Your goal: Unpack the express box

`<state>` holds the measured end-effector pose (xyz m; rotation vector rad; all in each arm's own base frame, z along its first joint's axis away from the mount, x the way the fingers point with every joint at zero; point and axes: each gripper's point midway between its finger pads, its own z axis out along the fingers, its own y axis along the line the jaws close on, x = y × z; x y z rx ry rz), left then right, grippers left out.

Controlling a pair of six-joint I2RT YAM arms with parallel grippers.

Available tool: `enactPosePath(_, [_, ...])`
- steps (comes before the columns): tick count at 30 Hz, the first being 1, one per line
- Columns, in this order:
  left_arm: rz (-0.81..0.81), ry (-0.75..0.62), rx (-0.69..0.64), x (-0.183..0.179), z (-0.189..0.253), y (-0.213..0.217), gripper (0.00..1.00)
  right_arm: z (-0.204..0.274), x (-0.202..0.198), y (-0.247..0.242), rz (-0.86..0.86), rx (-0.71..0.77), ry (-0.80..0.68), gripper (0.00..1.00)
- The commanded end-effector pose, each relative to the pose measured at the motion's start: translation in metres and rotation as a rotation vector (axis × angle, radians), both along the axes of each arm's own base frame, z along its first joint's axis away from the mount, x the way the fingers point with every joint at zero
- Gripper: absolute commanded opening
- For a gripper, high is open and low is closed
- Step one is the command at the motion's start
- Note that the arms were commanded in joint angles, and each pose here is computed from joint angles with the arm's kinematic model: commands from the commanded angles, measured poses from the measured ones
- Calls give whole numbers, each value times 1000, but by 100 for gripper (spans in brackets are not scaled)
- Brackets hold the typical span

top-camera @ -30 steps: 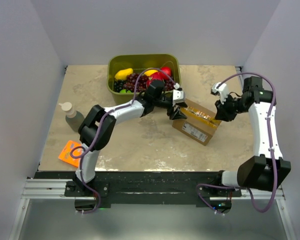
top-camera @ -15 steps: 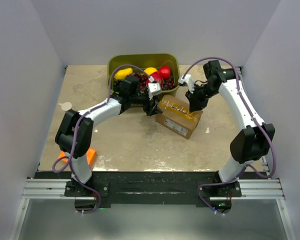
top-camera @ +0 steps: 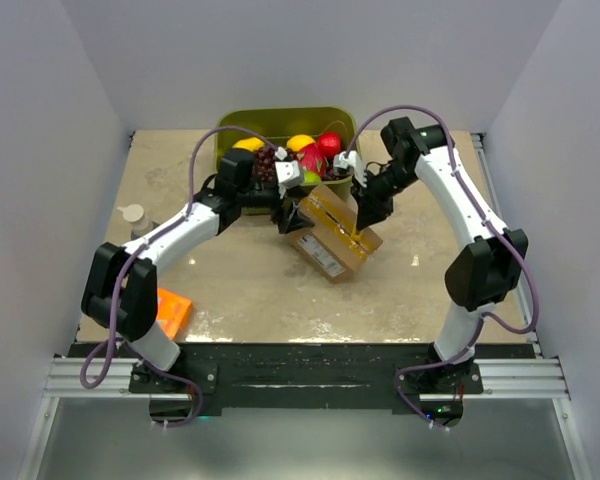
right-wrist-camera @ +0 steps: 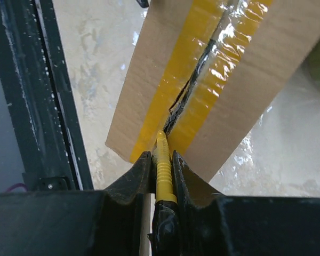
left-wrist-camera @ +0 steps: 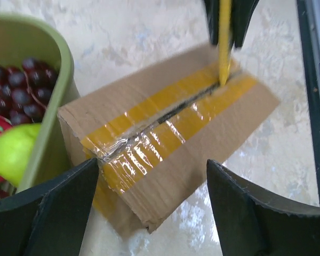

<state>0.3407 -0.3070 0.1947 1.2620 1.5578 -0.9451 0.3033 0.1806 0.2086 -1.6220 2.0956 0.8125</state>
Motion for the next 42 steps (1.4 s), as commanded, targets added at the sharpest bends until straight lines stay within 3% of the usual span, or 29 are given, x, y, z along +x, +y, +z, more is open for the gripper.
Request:
enactPosePath(1, [-175,-114,-222,-26,86,-26,87,29,-6,36,101,188,-8,0])
enactPosePath(6, [-164,-118,-307,-20,130,-28,88,35,-10,45,139,179,-41,0])
enactPosePath(10, [-150,-128,-277,-25,137,-18,90,16,-24,51,184,153,3,0])
enactPosePath(14, [-51,-137,-186,-23,110,4,93,13,-27,61,229,155,-6,0])
enactPosePath(17, [-62,-88,-167,-29,84,11,94,14,-20,64,229,152,-23,0])
enactPosePath(24, [-106,176,-150,-26,0,-2,92,12,-20,62,228,139,-30,0])
enactPosePath(30, [-87,301,-146,-21,-42,-7,89,20,-25,54,205,120,-75,0])
enactPosePath(42, [-124,382,-125,-28,-72,-7,78,30,-14,10,45,131,-36,0])
